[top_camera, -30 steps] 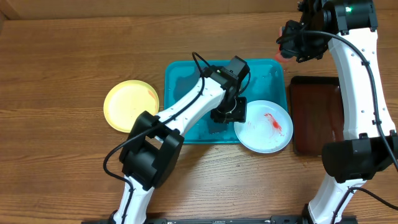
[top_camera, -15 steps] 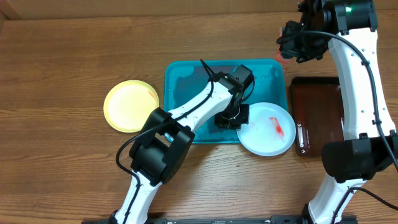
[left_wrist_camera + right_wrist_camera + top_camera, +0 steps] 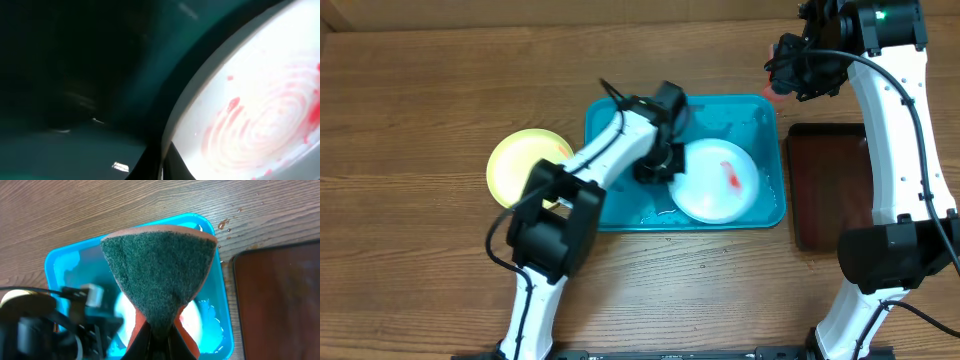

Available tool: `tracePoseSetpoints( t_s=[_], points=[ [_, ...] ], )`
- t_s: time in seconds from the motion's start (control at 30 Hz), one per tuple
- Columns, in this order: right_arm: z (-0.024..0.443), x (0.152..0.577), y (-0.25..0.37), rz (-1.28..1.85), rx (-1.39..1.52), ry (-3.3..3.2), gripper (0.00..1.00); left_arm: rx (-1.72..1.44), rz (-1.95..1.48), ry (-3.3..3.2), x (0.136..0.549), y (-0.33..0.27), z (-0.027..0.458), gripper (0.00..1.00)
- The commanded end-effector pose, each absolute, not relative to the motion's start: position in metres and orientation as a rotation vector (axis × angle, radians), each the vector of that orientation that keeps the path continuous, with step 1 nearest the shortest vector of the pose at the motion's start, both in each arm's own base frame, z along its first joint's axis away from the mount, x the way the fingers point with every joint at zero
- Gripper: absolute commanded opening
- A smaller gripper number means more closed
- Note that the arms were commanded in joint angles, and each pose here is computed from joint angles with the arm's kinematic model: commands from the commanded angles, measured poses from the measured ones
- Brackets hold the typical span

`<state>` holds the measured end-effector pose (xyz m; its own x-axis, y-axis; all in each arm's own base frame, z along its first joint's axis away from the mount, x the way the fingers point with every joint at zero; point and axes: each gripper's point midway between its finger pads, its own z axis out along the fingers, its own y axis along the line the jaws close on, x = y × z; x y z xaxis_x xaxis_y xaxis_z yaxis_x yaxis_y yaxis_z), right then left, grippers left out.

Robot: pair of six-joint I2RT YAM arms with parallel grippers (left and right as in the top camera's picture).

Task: Clean dirty plates on tray and stack at the side
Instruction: 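Grasp the white plate's rim with the left gripper and pull it center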

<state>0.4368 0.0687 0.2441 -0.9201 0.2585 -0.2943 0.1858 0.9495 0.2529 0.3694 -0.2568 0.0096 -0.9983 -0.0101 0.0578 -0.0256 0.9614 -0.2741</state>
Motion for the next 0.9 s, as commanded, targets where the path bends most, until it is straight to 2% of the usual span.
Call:
tracePoseSetpoints(
  t_s=[0.0, 0.4, 0.43, 0.5, 0.6, 0.77, 0.87],
  points=[
    [0.235, 0.439, 0.075, 0.308, 0.303, 2.796, 0.04, -0.035, 0.285, -3.118, 0.389, -0.222, -0.004, 0.04],
    [0.184, 0.437, 0.129, 0.295, 0.156, 2.942, 0.04, -0.018, 0.074, -3.202, 0.415, -0.174, 0.001, 0.04],
    [0.180, 0.436, 0.134, 0.292, 0.139, 2.953, 0.04, -0.011, 0.067, -3.208, 0.417, -0.172, 0.003, 0.07],
    [0.174, 0.434, 0.142, 0.288, 0.114, 2.970, 0.04, 0.002, 0.076, -3.214, 0.421, -0.171, 0.006, 0.25],
    [0.167, 0.433, 0.150, 0.281, 0.089, 2.983, 0.04, 0.027, 0.121, -3.204, 0.424, -0.169, 0.012, 0.46],
    [0.166, 0.434, 0.147, 0.270, 0.096, 2.980, 0.04, 0.059, 0.475, -3.001, 0.395, -0.199, 0.021, 0.47],
    [0.166, 0.436, 0.142, 0.270, 0.115, 2.978, 0.04, 0.148, 0.477, -2.929, 0.381, -0.203, 0.023, 0.45]
  ],
)
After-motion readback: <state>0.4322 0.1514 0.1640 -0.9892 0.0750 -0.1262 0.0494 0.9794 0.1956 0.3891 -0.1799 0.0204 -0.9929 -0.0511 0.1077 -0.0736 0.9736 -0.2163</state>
